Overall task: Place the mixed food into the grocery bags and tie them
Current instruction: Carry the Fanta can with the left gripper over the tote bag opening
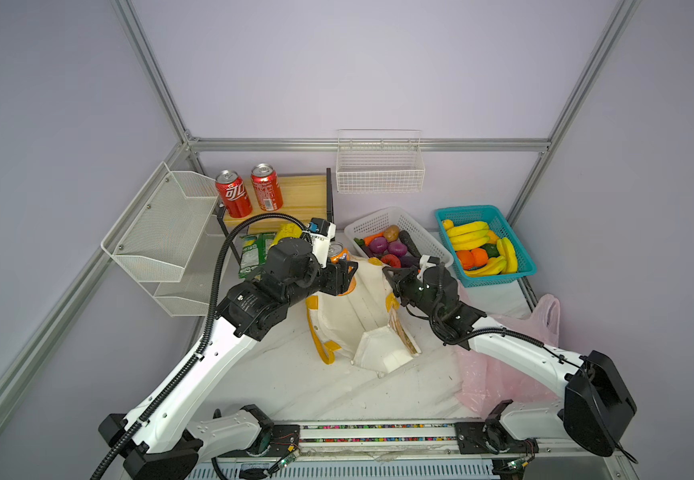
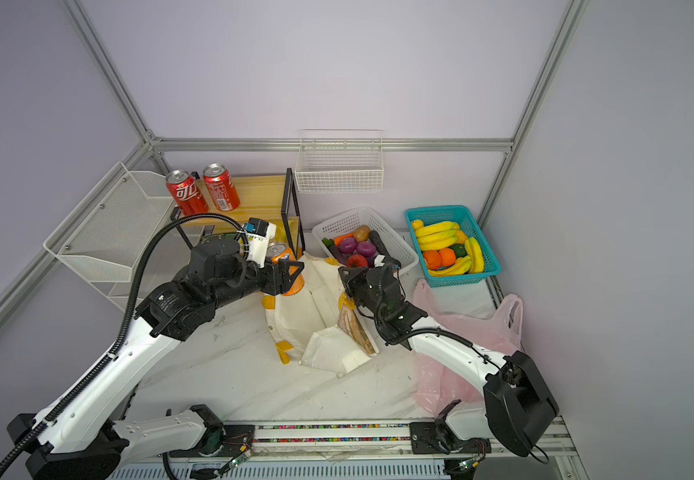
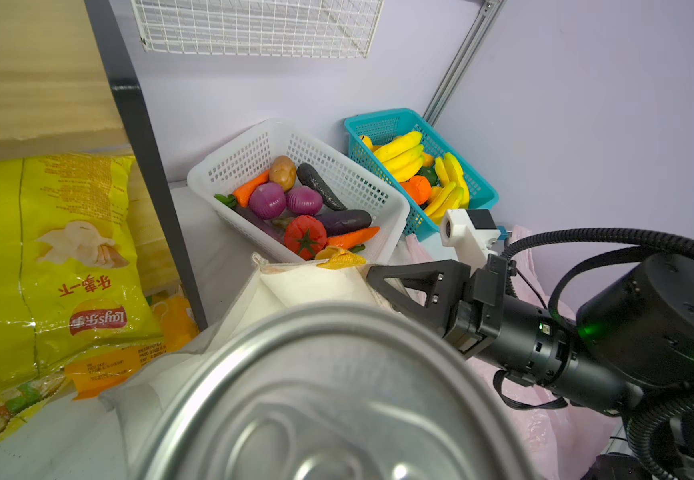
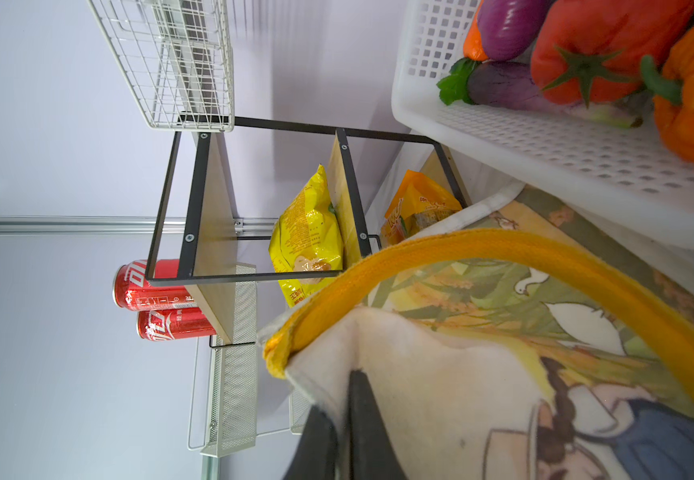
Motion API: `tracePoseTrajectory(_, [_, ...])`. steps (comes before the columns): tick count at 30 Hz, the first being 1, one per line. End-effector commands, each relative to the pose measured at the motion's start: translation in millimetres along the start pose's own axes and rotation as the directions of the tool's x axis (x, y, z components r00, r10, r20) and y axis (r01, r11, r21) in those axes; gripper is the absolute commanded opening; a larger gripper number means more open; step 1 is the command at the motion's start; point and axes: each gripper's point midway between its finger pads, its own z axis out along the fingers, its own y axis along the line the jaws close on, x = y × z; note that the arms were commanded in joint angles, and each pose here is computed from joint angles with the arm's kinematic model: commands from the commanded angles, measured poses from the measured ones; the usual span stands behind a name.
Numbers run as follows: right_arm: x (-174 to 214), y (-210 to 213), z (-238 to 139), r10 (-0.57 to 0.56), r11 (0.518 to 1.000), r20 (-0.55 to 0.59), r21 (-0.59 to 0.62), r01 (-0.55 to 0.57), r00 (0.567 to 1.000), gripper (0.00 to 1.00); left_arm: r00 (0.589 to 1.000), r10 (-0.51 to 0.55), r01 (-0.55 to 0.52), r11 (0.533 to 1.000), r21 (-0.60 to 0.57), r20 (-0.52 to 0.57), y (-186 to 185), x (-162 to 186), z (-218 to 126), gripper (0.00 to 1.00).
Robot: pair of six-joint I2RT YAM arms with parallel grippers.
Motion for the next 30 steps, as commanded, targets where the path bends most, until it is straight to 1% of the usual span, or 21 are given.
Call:
tracePoseTrajectory(1, [-3,11,-17,0.125,0.989,0.011,-0.081,-0.123,0.992,0.0,0.996,-0.031,0.026,0.998,0.063,0.084,-12,-14,8,0.35])
tracePoseTrajectory(3, [-4,-8,-24,0.125,0.992,0.025,-0.03,-0.124,0.992,0.0,0.997,-0.046,0.041,0.997,0.067,0.063,-12,-5,18,0.35])
tracePoseTrajectory(5, [-7,-23,-31,0.098,0.995,0.046,0.018,-0.099,0.994,0.0,0.997,-0.057,0.053,0.995,0.079,0.049,-16,4,28,0.35])
tracePoseTrajectory(7, [-11,-36,-33,0.011,0.997,0.044,0.079,-0.014,0.999,0.0,0.998,-0.05,0.047,0.994,0.094,0.037,-25,16,40,0.35])
tracePoseTrajectory(10, [-12,-49,-28,-0.12,0.982,-0.02,0.144,0.121,0.993,0.0,0.999,-0.031,0.03,0.996,0.079,0.021,-31,35,60,0.35])
tracePoseTrajectory(13, [-8,-57,-24,-0.216,0.959,-0.079,0.173,0.226,0.973,0.03,1.0,0.008,-0.008,0.998,0.063,-0.002,-33,51,81,0.35])
tracePoseTrajectory(16, [-11,-54,-26,-0.278,0.941,-0.076,0.177,0.288,0.958,0.03,0.998,0.058,-0.058,0.998,0.016,-0.033,-28,63,101,0.35])
tracePoseTrajectory(18, [-14,-47,-29,-0.305,0.936,-0.059,0.165,0.311,0.95,0.02,0.996,0.072,-0.071,0.997,0.009,-0.057,-27,72,112,0.35])
tracePoseTrajectory(19, [-15,-41,-29,-0.318,0.934,-0.051,0.153,0.322,0.947,0.02,0.996,0.077,-0.076,0.997,0.017,-0.052,-28,72,115,0.35])
tracePoseTrajectory(20, [-16,-38,-28,-0.331,0.931,-0.047,0.15,0.334,0.943,0.02,0.992,0.088,-0.087,0.996,0.015,-0.087,-28,85,130,0.35])
tracePoseTrajectory(21, [-17,-33,-28,-0.34,0.929,-0.041,0.143,0.343,0.939,0.01,0.991,0.093,-0.091,0.996,0.02,-0.095,-31,88,136,0.35])
tracePoseTrajectory(23, [-19,-28,-28,-0.354,0.926,-0.028,0.13,0.354,0.935,0.01,0.99,0.091,-0.093,0.996,-0.011,-0.107,-32,92,147,0.35])
tracePoseTrajectory(26, [-22,-25,-31,-0.318,0.942,0.001,0.112,0.316,0.948,0.0,0.993,0.043,-0.055,0.994,-0.098,-0.113,-25,101,158,0.35])
tracePoseTrajectory(28, [-22,-27,-33,-0.28,0.956,0.017,0.094,0.277,0.96,0.0,0.993,0.006,-0.026,0.985,-0.169,-0.117,-14,112,163,0.35])
tracePoseTrajectory(30, [-24,-27,-36,-0.252,0.965,0.036,0.084,0.249,0.967,0.0,0.994,-0.034,0.011,0.977,-0.213,-0.105,-4,121,166,0.34])
